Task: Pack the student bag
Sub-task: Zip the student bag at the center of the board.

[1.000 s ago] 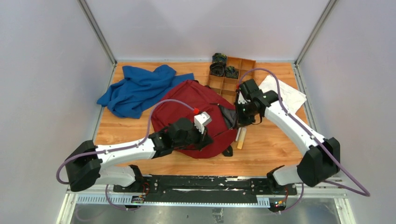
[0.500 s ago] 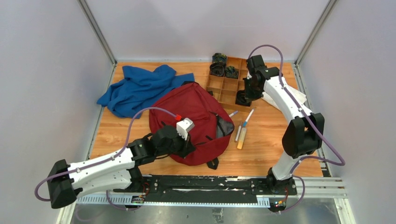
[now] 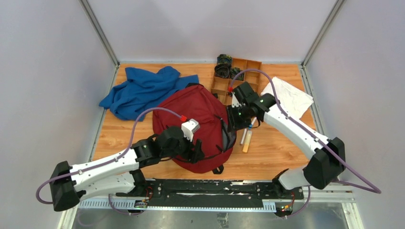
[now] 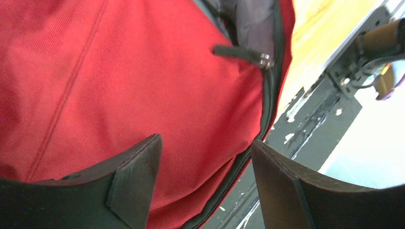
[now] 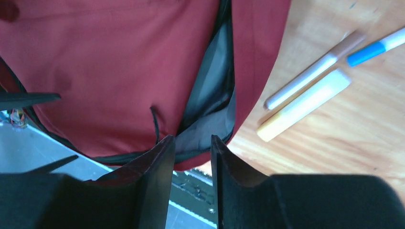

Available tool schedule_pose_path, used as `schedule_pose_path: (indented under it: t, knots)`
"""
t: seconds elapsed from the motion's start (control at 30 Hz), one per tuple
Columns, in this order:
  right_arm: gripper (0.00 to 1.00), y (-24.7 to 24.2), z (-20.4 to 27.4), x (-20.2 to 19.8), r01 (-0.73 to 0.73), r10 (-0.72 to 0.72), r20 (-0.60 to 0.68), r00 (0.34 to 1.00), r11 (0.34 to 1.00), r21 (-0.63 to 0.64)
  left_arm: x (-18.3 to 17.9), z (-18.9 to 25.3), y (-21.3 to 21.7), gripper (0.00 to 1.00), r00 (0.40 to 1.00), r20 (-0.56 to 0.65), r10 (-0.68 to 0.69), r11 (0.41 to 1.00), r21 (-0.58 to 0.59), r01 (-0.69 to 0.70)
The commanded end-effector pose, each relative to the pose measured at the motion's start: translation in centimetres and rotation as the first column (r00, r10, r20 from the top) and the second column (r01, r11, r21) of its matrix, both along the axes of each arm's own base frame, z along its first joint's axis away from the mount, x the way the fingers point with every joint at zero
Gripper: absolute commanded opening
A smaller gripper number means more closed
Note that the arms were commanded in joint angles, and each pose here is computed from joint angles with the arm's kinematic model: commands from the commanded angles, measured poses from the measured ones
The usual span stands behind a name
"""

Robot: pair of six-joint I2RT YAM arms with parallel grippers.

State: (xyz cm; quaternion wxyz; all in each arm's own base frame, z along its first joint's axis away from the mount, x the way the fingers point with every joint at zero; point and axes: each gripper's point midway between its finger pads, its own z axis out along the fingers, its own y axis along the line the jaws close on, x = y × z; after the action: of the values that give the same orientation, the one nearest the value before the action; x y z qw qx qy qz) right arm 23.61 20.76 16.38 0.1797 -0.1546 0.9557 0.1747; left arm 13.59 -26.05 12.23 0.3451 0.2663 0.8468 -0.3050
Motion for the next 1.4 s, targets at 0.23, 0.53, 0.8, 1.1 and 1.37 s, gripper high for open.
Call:
schedule_pose_path:
  t: [0.23,0.53,0.8,1.1,1.37]
  knots:
    - [0.43,2.4,-1.7,-6.2,0.033,-0.023,-0.093,0.995,0.994,0.107,2.0,8.7,-0.4,0.81,0.988,0.132,0.083,0.988,-0.141,-0.064]
    - [0.41,4.4,-3.7,-3.3,0.035,-0.034,-0.059,0.998,0.999,0.023,2.4,6.8,-1.9,0.78,0.991,0.033,0.133,0.979,-0.163,-0.126]
    - [0.51,4.3,-8.7,-1.1,0.03,-0.042,-0.165,0.985,0.997,-0.072,2.0,4.3,-0.8,0.77,0.984,-0.016,0.179,0.97,-0.164,-0.179]
    - [0.17,4.7,-9.9,-1.0,-0.004,-0.008,-0.18,0.984,0.998,-0.067,1.8,3.6,-0.2,0.76,0.983,-0.009,0.184,0.97,-0.163,-0.183]
    - [0.0,5.1,-7.8,-0.9,-0.017,0.015,-0.135,0.991,1.0,-0.018,2.1,3.8,0.2,0.76,0.981,0.019,0.195,0.969,-0.161,-0.189]
